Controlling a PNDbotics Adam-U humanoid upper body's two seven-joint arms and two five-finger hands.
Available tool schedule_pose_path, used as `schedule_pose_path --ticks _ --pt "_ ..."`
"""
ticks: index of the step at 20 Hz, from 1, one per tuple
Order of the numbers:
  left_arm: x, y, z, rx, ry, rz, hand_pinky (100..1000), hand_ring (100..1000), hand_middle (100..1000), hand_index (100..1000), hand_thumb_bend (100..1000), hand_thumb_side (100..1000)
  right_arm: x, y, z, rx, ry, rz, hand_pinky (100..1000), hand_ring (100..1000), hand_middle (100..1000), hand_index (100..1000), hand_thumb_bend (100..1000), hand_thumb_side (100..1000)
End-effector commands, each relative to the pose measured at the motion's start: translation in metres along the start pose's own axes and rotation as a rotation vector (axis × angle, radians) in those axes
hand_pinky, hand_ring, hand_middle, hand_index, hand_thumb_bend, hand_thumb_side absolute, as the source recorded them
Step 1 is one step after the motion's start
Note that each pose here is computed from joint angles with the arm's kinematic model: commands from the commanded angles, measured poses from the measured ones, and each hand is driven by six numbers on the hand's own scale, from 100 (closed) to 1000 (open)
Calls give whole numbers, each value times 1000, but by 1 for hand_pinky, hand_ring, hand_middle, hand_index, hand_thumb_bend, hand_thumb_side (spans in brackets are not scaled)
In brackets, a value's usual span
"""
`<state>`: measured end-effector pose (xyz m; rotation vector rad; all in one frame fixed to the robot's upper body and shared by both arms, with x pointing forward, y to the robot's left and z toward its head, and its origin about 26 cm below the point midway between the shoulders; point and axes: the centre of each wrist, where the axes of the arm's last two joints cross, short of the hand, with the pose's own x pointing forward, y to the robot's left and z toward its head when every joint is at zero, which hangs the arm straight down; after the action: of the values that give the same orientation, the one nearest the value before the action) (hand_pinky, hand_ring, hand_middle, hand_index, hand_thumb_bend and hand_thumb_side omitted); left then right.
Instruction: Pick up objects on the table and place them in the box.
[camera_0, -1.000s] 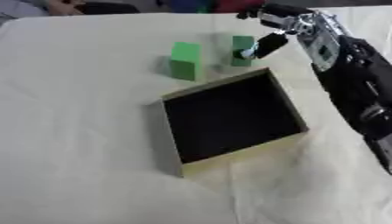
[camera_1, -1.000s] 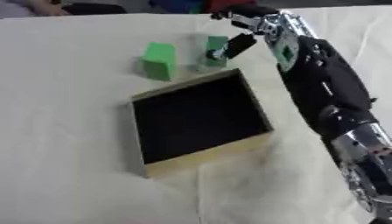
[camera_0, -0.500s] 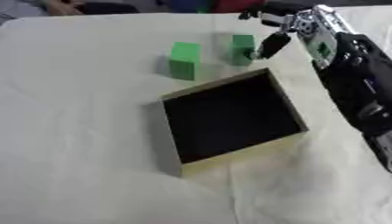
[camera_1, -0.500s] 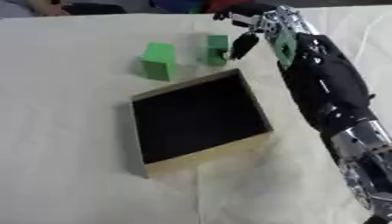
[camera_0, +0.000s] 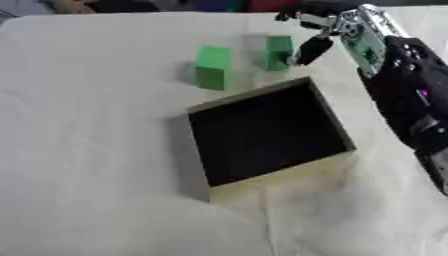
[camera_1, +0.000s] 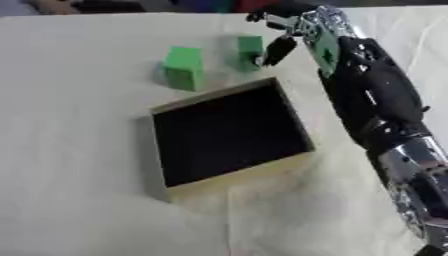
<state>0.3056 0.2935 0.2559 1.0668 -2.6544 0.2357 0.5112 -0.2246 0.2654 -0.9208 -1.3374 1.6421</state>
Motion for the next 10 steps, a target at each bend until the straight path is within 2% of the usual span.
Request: schedule_pose_path --ticks 1,5,10 --pt "5 1 -8 6 -32 8 802 698 713 910 304 828 -10 -14 7 13 45 41 909 980 896 1000 246 303" --pt "5 1 -9 10 -34 9 801 697 712 908 306 827 -13 -9 6 69 85 65 904 975 889 1000 232 301" --pt "5 1 -9 11 -35 9 801 697 712 908 306 827 -13 -8 6 78 92 74 904 975 889 1000 232 301"
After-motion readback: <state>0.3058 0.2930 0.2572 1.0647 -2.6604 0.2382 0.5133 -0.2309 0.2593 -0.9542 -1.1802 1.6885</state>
